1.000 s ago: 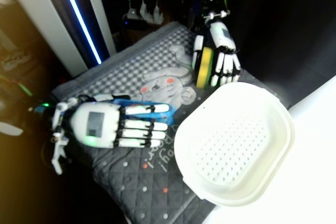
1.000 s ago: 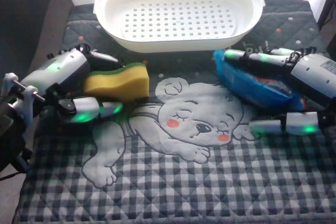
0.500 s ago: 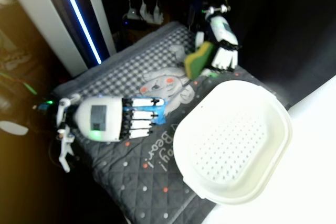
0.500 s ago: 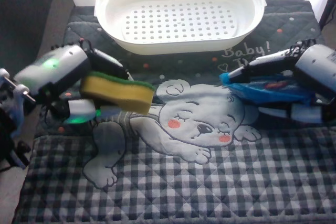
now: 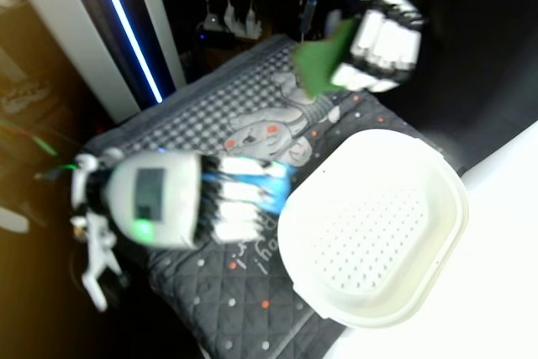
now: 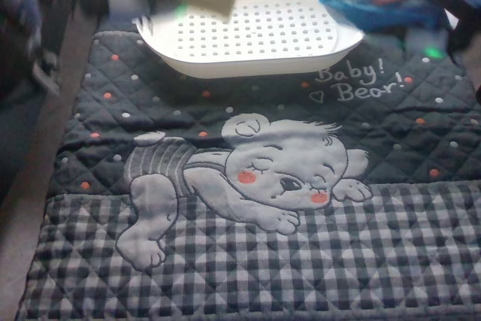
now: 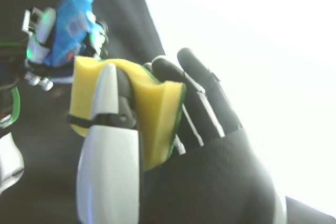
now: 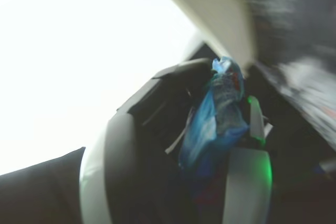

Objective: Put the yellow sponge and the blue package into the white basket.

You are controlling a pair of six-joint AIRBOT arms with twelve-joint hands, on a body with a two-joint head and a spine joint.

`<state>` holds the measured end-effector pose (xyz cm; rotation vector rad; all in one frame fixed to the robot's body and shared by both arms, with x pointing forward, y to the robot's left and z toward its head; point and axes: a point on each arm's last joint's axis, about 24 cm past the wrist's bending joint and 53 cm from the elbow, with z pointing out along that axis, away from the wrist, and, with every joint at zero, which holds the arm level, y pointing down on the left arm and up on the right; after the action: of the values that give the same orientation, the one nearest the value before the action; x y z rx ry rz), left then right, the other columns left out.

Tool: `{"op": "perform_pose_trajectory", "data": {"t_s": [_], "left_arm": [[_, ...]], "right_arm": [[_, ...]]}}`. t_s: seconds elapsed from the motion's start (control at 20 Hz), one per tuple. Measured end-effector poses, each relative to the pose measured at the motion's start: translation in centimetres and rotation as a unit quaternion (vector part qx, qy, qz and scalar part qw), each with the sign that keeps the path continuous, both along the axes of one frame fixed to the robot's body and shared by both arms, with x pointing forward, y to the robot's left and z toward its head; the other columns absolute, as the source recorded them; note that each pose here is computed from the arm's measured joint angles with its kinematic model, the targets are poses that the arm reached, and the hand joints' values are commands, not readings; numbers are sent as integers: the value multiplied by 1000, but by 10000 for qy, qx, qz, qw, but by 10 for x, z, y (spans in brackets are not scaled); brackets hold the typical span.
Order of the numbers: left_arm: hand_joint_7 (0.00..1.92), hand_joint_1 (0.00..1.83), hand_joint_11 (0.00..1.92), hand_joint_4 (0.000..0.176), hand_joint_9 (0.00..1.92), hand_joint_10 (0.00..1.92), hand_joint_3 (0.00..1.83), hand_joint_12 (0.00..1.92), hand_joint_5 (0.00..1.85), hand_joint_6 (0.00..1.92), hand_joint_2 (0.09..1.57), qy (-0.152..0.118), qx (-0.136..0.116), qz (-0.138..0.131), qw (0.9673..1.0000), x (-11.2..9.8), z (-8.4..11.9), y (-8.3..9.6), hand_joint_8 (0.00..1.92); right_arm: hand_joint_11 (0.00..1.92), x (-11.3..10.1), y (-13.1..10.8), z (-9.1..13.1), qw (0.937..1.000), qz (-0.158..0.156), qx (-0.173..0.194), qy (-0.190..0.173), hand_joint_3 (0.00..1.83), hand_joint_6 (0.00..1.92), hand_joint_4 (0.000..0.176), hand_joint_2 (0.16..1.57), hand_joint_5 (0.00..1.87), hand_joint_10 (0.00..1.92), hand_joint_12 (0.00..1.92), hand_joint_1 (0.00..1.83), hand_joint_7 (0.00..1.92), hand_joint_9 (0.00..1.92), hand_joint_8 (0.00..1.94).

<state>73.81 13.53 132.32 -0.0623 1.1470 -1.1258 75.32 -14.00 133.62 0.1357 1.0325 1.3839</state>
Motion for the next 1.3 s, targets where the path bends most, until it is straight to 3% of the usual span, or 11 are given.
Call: {"op": "perform_pose_trajectory", "data": {"t_s": [0.1,0.2,0.35,0.6,0.7,0.8,0.85,0.95,1.05,1.1,1.3], "left_arm": [[1197,1384,801,0,1047,1051,0,1159,1083,709,1044,82,14,189,9998,30,14,-4,561],[1127,1251,720,18,1075,571,0,1333,1093,739,1058,348,399,284,9982,58,7,-23,791],[1077,1377,870,0,1026,1067,0,864,1011,877,1075,746,786,329,9936,83,-3,-53,692],[1010,1225,777,6,1127,216,2,1163,964,948,1111,1301,884,305,9871,102,-34,-69,1008],[956,1364,712,0,894,1218,3,1037,917,1044,1122,1325,886,250,9869,99,-37,-73,937],[808,1147,621,0,857,336,7,981,825,1205,1184,1247,828,176,9886,93,-35,-74,463],[487,1172,294,0,562,101,0,883,417,436,1122,1179,792,148,9898,89,-33,-71,127],[126,844,11,89,196,3,0,840,100,28,970,1162,685,52,9909,78,-39,-65,4],[15,828,0,99,17,13,0,409,82,4,914,1057,583,-78,9927,60,-42,-54,4],[19,872,0,161,53,17,0,441,76,1,930,979,512,-127,9938,51,-40,-48,3],[25,849,0,176,77,4,1,353,55,1,941,650,521,-372,9958,-8,-47,-15,5]], "right_arm": [[1158,27,13,9,9998,-184,-29,82,0,940,0,1052,980,886,669,1395,1172,1142,517],[875,47,31,11,9991,-281,-247,177,0,918,0,1062,958,872,1416,1496,1173,1089,468],[923,66,60,20,9976,-360,-531,247,0,901,0,1070,957,1068,1023,1395,1160,1055,566],[884,90,69,-4,9914,-592,-929,709,1,629,0,1041,1079,903,1397,1482,1223,1123,400],[800,90,69,-4,9914,-581,-908,746,1,681,0,1045,1078,890,1462,1500,1259,1118,333],[834,86,76,-4,9922,-492,-880,730,5,974,0,1076,904,999,933,1384,1077,1114,698],[506,80,83,-4,9928,-390,-864,736,0,319,77,1049,482,421,847,1127,571,596,225],[19,65,92,-1,9938,-173,-892,648,0,12,172,953,18,28,522,645,22,31,8],[0,43,76,20,9968,-51,-757,264,0,0,176,912,0,2,455,557,0,7,0],[0,34,64,29,9973,-35,-731,67,3,0,176,936,0,0,90,524,0,1,0],[0,-11,24,35,9974,131,-610,-370,2,0,176,958,0,0,0,622,0,0,0]]}}
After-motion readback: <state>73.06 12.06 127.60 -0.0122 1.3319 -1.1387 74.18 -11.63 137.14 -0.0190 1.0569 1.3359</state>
